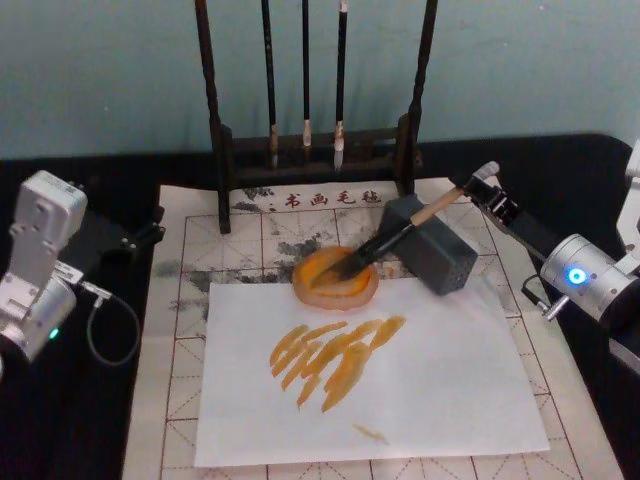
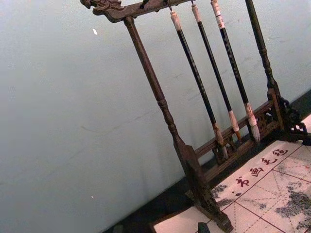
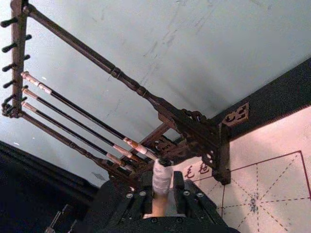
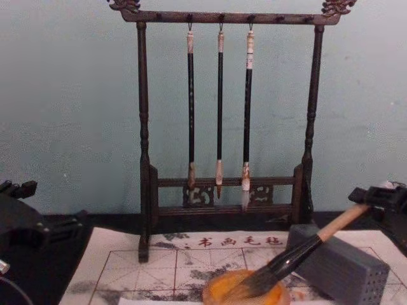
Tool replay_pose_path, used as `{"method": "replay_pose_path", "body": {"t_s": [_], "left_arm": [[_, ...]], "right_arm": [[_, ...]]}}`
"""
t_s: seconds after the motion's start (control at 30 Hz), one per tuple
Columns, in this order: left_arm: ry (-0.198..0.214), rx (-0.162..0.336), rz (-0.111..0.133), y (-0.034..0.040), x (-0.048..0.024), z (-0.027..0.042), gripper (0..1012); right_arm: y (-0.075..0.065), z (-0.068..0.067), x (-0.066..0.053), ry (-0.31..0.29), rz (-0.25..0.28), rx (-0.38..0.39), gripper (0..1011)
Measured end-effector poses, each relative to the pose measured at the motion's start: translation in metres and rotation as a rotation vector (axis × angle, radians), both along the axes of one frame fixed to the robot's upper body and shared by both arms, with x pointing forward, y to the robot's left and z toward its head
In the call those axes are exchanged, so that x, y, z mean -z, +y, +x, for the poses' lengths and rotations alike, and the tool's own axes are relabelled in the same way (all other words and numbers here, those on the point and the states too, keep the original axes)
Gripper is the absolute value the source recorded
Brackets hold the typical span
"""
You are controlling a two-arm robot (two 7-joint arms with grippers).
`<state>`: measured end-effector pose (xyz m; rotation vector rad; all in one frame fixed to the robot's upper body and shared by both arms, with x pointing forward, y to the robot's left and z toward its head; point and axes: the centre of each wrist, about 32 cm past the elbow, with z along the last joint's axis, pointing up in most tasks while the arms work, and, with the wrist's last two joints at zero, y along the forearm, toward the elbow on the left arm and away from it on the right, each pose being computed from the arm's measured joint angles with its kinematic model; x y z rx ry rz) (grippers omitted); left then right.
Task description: Pick up the brush from the inkstone, write on the paper, then place the brush back to its original position.
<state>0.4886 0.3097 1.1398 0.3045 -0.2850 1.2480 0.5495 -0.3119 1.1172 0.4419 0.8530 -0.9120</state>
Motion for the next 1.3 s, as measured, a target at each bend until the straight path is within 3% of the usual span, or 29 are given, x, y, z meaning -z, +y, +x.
{"method": "replay_pose_path", "body": {"t_s": [0.07, 0.17, 1.03, 1.3], "left_arm": [[0.0, 0.0, 0.0, 0.0, 0.0, 0.0, 1001], [0.0, 0.0, 0.0, 0.0, 0.0, 0.0, 1001], [0.0, 0.0, 0.0, 0.0, 0.0, 0.0, 1001], [0.0, 0.0, 0.0, 0.0, 0.0, 0.0, 1001]], "right_arm": [[0.0, 0.0, 0.0, 0.0, 0.0, 0.0, 229], [0.0, 0.0001, -0.0001, -0.001, 0.001, -0.001, 185], [-0.0006, -0.0002, 0.0, 0.002, 0.002, -0.002, 185], [-0.0047, 0.0011, -0.004, 0.04, 0.051, -0.017, 185]]}}
